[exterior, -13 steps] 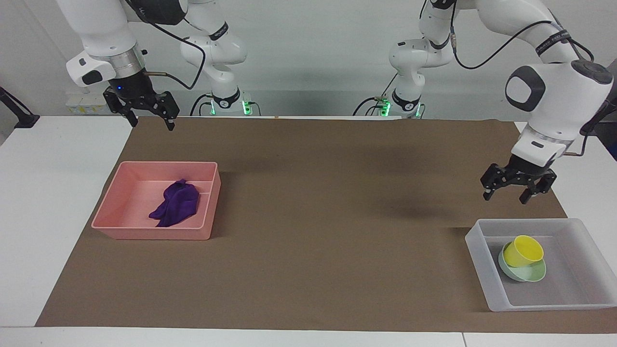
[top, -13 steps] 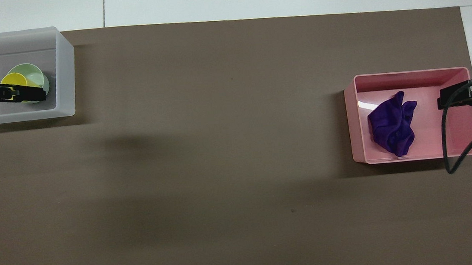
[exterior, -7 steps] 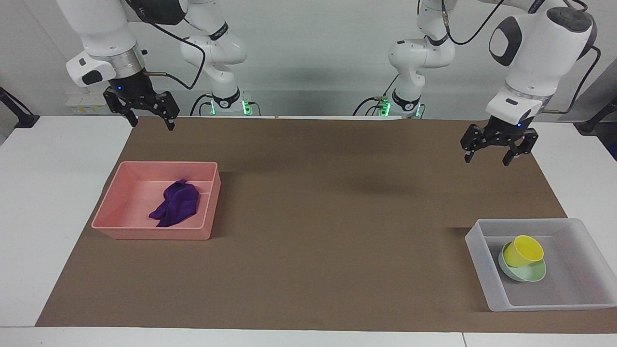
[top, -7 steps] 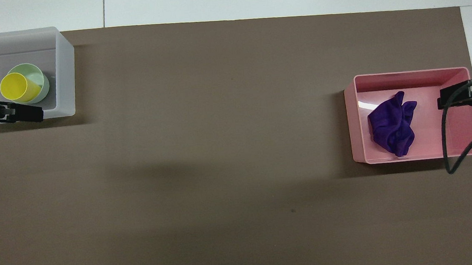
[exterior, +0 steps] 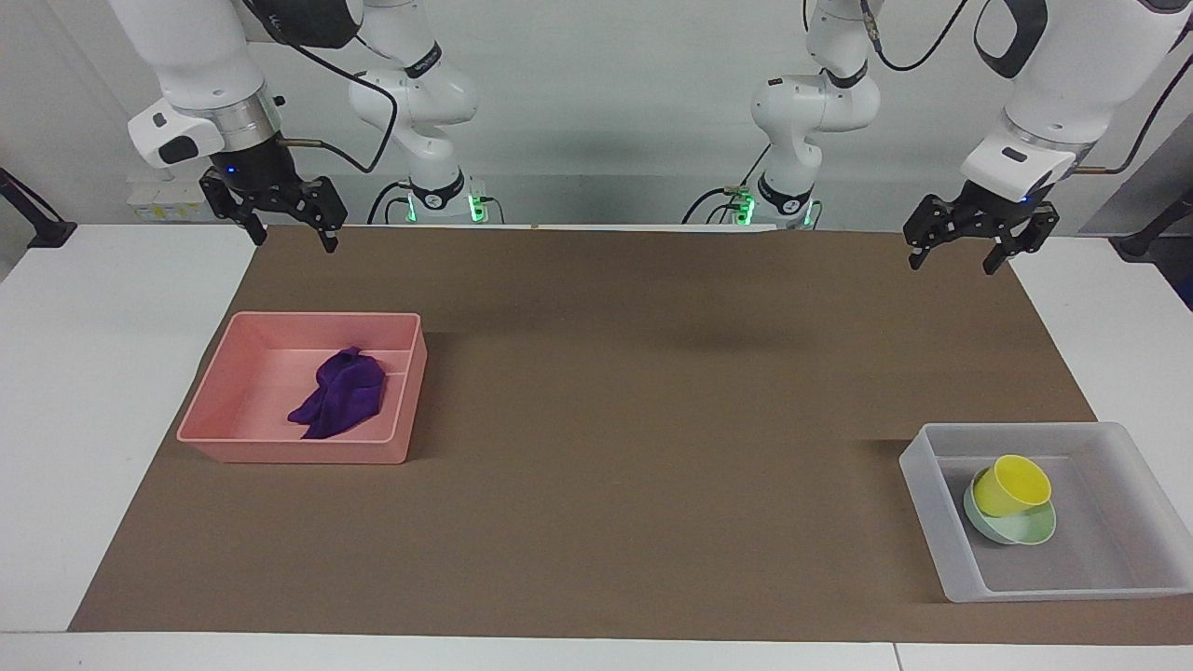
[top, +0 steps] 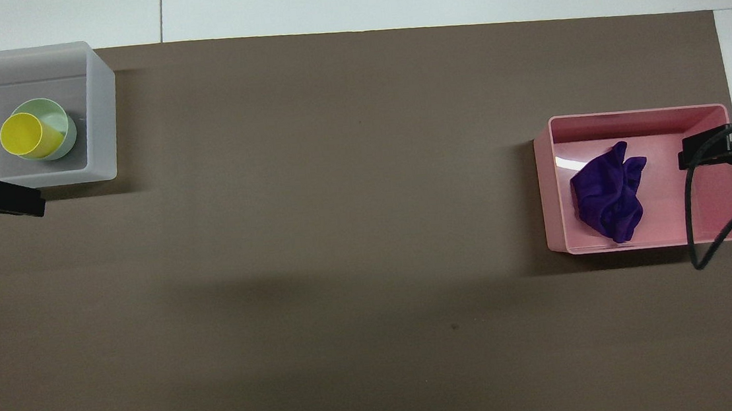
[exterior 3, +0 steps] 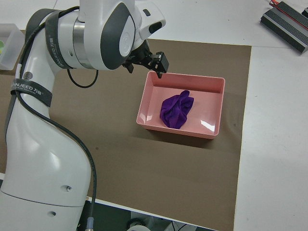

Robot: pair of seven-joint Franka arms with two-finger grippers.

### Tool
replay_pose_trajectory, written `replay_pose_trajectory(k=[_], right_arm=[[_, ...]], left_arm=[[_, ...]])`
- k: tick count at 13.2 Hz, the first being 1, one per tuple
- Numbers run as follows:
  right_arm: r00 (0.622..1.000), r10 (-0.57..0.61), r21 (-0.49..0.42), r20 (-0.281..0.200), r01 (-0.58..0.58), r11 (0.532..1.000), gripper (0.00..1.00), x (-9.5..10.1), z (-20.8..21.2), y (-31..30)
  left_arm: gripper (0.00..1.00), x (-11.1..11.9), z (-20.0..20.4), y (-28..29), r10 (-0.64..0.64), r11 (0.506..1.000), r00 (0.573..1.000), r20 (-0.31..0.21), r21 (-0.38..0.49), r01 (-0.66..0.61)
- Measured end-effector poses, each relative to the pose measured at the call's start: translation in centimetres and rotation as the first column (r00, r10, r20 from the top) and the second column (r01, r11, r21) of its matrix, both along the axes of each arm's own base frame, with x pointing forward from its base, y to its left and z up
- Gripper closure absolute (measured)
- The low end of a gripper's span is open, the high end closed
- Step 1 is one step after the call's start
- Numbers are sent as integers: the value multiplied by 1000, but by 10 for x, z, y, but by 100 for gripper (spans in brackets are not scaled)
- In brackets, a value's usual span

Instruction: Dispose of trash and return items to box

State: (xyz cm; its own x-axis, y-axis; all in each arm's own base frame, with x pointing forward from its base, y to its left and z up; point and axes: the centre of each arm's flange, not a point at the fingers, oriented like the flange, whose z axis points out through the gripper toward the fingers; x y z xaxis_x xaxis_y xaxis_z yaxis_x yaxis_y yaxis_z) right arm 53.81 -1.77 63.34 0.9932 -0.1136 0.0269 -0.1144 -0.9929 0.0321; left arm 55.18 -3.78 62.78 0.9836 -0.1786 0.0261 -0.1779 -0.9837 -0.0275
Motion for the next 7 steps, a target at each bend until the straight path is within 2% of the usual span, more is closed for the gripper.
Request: replay_pose_trajectory(k=[3,7], right_arm=[[1000,0,0,0,0,1000,0,0,1,0],[1000,5,4,-25,-5,1000,0,-6,8,4]], left_arm=[[0,2,1,2,29,1000,999,16,-4,-29],[0,2,1,6,53,999,998,16,-8,-53]])
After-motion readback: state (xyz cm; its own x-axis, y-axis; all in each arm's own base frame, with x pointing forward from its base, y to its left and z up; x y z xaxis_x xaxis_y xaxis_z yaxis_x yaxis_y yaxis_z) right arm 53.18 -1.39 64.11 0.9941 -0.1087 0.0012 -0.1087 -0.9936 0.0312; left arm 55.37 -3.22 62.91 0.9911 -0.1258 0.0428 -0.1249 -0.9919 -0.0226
